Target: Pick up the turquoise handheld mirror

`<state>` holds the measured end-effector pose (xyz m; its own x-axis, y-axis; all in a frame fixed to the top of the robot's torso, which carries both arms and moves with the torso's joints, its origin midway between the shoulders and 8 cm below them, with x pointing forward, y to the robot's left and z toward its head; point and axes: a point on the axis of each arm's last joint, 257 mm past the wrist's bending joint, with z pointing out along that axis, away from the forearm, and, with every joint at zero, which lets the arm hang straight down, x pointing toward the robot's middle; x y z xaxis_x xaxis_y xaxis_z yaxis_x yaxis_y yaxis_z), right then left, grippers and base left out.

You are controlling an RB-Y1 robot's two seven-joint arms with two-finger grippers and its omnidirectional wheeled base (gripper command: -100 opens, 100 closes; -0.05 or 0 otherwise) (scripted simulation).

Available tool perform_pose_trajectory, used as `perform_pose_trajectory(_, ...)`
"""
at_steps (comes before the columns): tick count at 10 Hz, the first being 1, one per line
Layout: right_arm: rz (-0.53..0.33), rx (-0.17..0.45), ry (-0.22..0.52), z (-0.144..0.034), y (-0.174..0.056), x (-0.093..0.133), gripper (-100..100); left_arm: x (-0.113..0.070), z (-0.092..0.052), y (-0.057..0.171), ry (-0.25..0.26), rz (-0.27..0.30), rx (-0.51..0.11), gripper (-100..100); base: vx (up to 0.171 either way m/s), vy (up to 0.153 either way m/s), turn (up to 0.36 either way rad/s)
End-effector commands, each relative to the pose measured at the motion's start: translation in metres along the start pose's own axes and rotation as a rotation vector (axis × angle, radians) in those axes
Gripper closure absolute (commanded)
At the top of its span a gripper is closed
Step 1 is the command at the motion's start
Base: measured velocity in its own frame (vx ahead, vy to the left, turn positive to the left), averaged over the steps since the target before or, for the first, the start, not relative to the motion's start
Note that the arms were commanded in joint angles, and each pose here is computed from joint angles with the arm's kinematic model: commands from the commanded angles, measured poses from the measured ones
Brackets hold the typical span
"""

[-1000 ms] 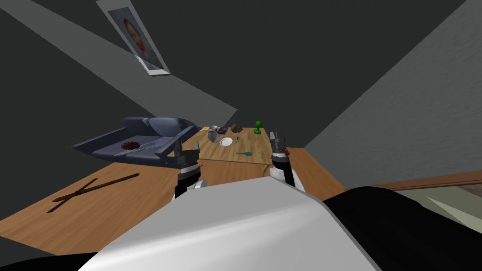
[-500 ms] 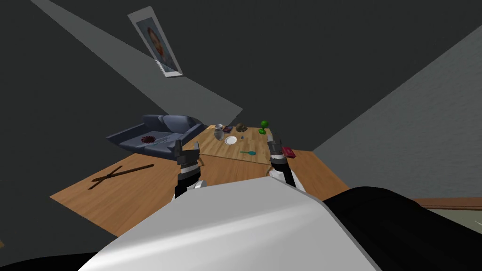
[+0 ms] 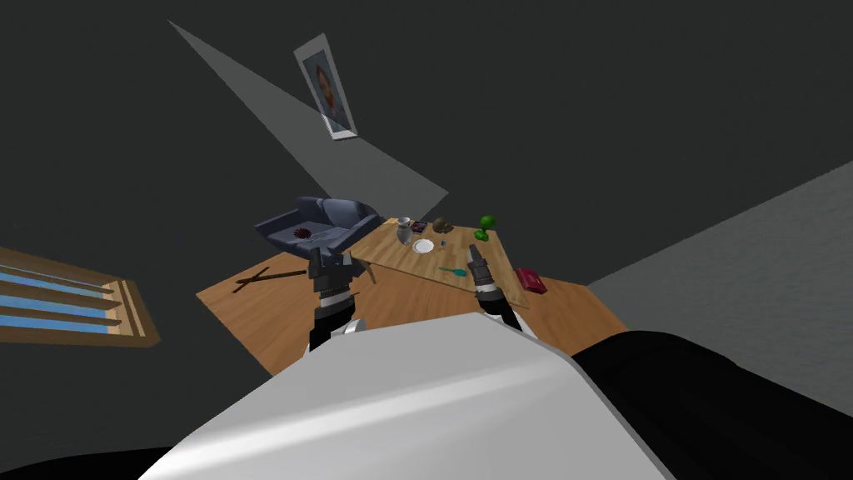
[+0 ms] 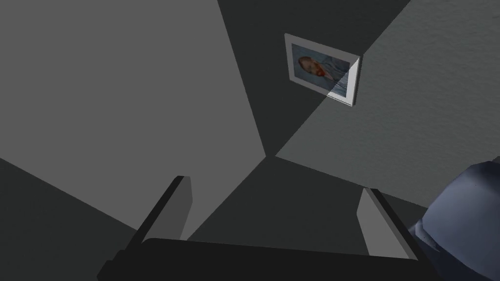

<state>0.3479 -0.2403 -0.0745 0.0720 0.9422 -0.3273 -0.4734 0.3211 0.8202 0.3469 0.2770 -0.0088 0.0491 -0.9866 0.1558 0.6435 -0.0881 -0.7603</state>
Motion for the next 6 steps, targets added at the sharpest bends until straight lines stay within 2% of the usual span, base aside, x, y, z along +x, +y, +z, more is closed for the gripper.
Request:
perform_pose_trajectory(1, -0.023, 0.083, 0.06, -0.018, -0.026, 0.017, -100, 0.0, 0.0, 0.0, 0.0, 0.0, 0.0, 0, -0.026, 0.103, 0.345)
perform_pose_trajectory(3, -0.051, 0.206, 0.143, -0.052, -0.062, 0.038, -100, 0.0, 0.0, 0.0, 0.0, 0.0, 0.0, 0, 0.006, 0.095, 0.423)
perform_pose_trajectory(4, -0.055, 0.206, 0.15, -0.053, -0.062, 0.039, -100, 0.0, 0.0, 0.0, 0.0, 0.0, 0.0, 0, 0.019, 0.049, 0.109)
perform_pose_trajectory(6, -0.091, 0.345, 0.253, -0.101, -0.099, 0.059, -100, 0.0, 0.0, 0.0, 0.0, 0.0, 0.0, 0, 0.015, 0.06, 0.311)
